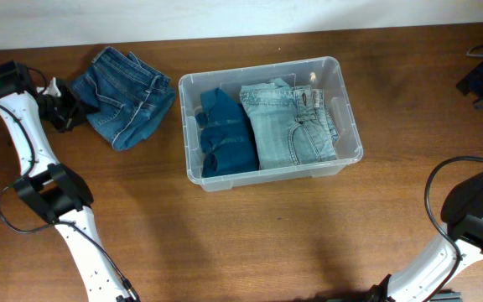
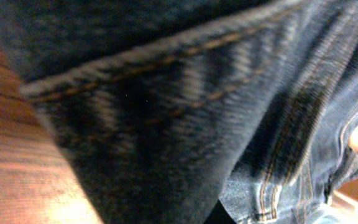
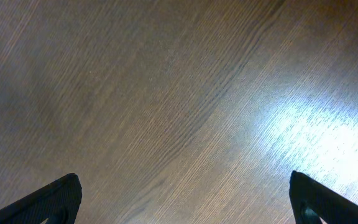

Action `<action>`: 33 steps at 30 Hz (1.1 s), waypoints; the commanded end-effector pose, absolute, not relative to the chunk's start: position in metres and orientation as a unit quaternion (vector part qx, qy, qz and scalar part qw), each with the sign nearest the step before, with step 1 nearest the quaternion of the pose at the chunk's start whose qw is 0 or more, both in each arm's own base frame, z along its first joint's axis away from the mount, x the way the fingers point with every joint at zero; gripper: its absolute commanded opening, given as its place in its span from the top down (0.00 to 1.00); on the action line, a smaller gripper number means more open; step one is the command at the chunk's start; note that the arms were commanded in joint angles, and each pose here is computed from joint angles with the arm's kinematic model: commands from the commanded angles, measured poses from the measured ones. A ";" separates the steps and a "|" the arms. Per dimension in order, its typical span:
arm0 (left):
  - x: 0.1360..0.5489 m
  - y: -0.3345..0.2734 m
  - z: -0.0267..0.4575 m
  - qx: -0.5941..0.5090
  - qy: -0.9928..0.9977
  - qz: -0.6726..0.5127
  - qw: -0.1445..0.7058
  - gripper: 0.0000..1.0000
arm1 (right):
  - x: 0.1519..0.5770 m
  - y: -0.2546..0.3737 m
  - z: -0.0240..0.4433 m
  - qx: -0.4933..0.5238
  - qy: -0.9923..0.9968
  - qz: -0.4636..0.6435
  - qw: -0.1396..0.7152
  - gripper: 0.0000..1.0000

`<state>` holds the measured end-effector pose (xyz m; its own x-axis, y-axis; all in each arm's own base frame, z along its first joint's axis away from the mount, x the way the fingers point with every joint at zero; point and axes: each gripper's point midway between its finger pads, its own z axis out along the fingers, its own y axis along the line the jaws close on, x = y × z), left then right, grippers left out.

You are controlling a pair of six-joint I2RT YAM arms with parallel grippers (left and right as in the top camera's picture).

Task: Pack container
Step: 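Grasp the dark blue folded jeans edge with the left gripper, then lift the dark blue jeans with the left gripper and carry over the bin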

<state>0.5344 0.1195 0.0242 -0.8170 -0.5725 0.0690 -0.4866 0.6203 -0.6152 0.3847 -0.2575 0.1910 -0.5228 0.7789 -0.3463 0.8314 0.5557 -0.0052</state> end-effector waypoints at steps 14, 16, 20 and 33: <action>0.505 0.096 0.308 -0.149 0.890 -0.283 0.324 0.99 | 0.384 -0.258 0.188 0.468 0.866 -0.087 0.150 0.01; 0.495 0.088 0.332 -0.137 0.886 -0.279 0.343 0.99 | 0.384 -0.258 0.188 0.468 0.866 -0.087 0.150 0.02; 0.476 0.068 0.369 -0.113 0.880 -0.276 0.371 0.99 | 0.384 -0.258 0.188 0.468 0.866 -0.087 0.150 0.01; 0.424 -0.070 0.430 0.035 0.857 -0.362 0.364 0.99 | 0.384 -0.258 0.188 0.468 0.866 -0.087 0.150 0.02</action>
<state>0.4649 -0.0062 0.3737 -0.7716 -0.3157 -0.5523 0.0923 0.8034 -0.5882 0.3848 -0.2575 0.1912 -0.5230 0.7786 -0.3466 0.8312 0.5560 -0.0052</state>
